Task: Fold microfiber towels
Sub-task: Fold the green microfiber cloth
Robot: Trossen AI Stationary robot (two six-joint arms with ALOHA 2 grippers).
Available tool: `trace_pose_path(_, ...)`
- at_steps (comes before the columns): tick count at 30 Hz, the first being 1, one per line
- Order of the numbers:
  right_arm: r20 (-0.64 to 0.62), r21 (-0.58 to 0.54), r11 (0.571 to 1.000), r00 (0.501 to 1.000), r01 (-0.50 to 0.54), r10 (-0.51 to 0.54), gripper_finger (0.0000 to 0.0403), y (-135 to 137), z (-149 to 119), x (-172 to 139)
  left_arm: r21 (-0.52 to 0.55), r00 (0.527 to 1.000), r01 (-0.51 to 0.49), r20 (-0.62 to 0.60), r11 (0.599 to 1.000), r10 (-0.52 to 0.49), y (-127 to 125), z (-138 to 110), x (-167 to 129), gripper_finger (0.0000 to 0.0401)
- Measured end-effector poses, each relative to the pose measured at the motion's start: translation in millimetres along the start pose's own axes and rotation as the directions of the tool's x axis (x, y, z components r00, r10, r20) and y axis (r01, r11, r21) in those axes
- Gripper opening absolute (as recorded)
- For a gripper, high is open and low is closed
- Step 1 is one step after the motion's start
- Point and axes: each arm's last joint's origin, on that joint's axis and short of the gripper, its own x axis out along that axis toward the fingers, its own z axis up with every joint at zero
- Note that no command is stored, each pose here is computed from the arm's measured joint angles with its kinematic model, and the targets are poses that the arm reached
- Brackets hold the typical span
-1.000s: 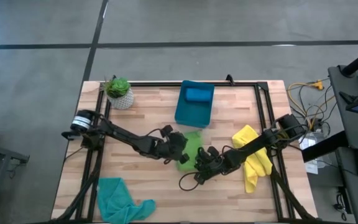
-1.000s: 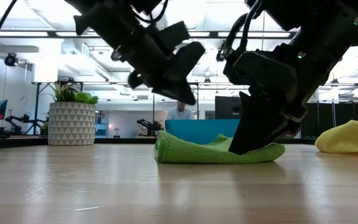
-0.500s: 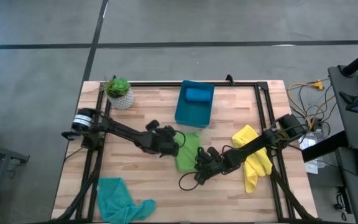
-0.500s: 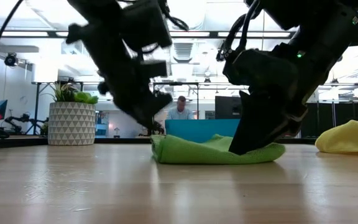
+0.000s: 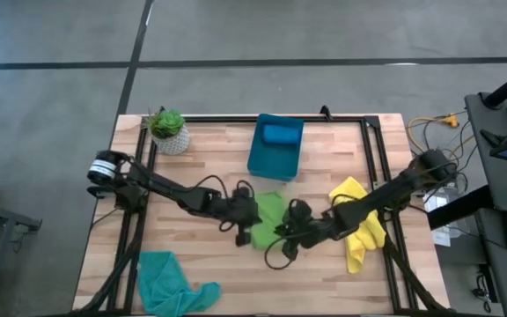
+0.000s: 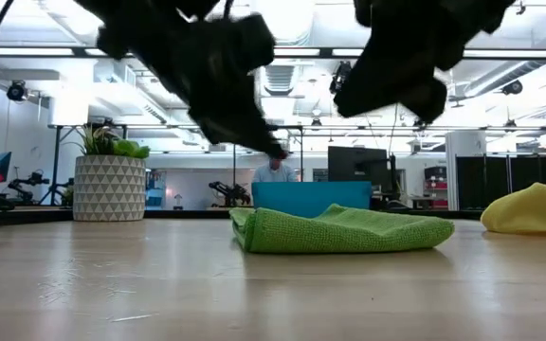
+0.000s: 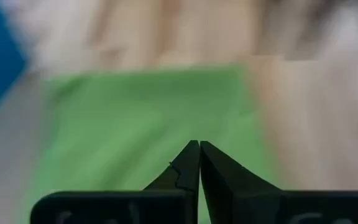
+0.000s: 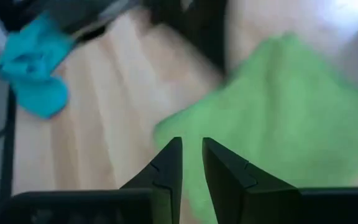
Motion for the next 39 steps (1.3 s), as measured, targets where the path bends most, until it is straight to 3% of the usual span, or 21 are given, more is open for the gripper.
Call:
trace_pose_path(5, -0.013, 0.080, 0.992, 0.996, 0.094, -0.094, 0.0058, -19, 10, -2, -0.056, 0.989, 0.130, -0.067, 0.990, -0.134, 0, -19, 20, 0.0000)
trace_pose_path(8, 0.003, 0.093, 0.991, 0.995, 0.097, -0.098, 0.0058, -23, 17, -5, -0.066, 0.961, 0.226, -0.145, 0.972, -0.233, -4, -33, 31, 0.0000)
trace_pose_path(14, -0.022, 0.073, 0.993, 0.996, 0.093, -0.091, 0.0059, -27, 20, -8, -0.086, 0.892, 0.308, -0.321, 0.948, -0.319, -4, -51, 32, 0.0000)
trace_pose_path(18, -0.058, 0.025, 0.998, 0.997, 0.060, -0.059, 0.0059, -26, 20, -12, -0.061, 0.895, 0.309, -0.319, 0.949, -0.312, -5, -45, 17, 0.0000)
trace_pose_path(22, -0.135, -0.103, 0.993, 0.990, -0.050, 0.036, 0.0059, -24, 18, -14, 0.007, 0.918, 0.330, -0.235, 0.944, -0.319, -9, -25, -5, 0.0000)
trace_pose_path(25, -0.195, -0.243, 0.953, 0.972, -0.180, 0.134, 0.0059, -18, 14, -13, 0.056, 0.915, 0.354, -0.225, 0.933, -0.334, -17, -23, -16, 0.0000)
trace_pose_path(28, -0.253, -0.395, 0.878, 0.951, -0.270, 0.179, 0.0062, -13, 6, -8, 0.077, 0.907, 0.382, -0.223, 0.921, -0.357, -28, -25, -20, 0.0000)
trace_pose_path(32, -0.330, -0.461, 0.829, 0.928, -0.318, 0.173, 0.0098, -15, -8, 10, 0.135, 0.900, 0.410, -0.217, 0.902, -0.377, -38, -31, -15, 0.0011)
trace_pose_path(35, -0.368, -0.491, 0.806, 0.917, -0.331, 0.153, 0.0141, -15, -20, 24, 0.222, 0.907, 0.415, -0.182, 0.882, -0.381, -47, -31, -13, 0.0046)
trace_pose_path(39, -0.408, -0.535, 0.767, 0.904, -0.353, 0.132, 0.0193, -13, -33, 35, 0.269, 0.949, 0.309, -0.144, 0.912, -0.279, -53, -34, -11, 0.0121)
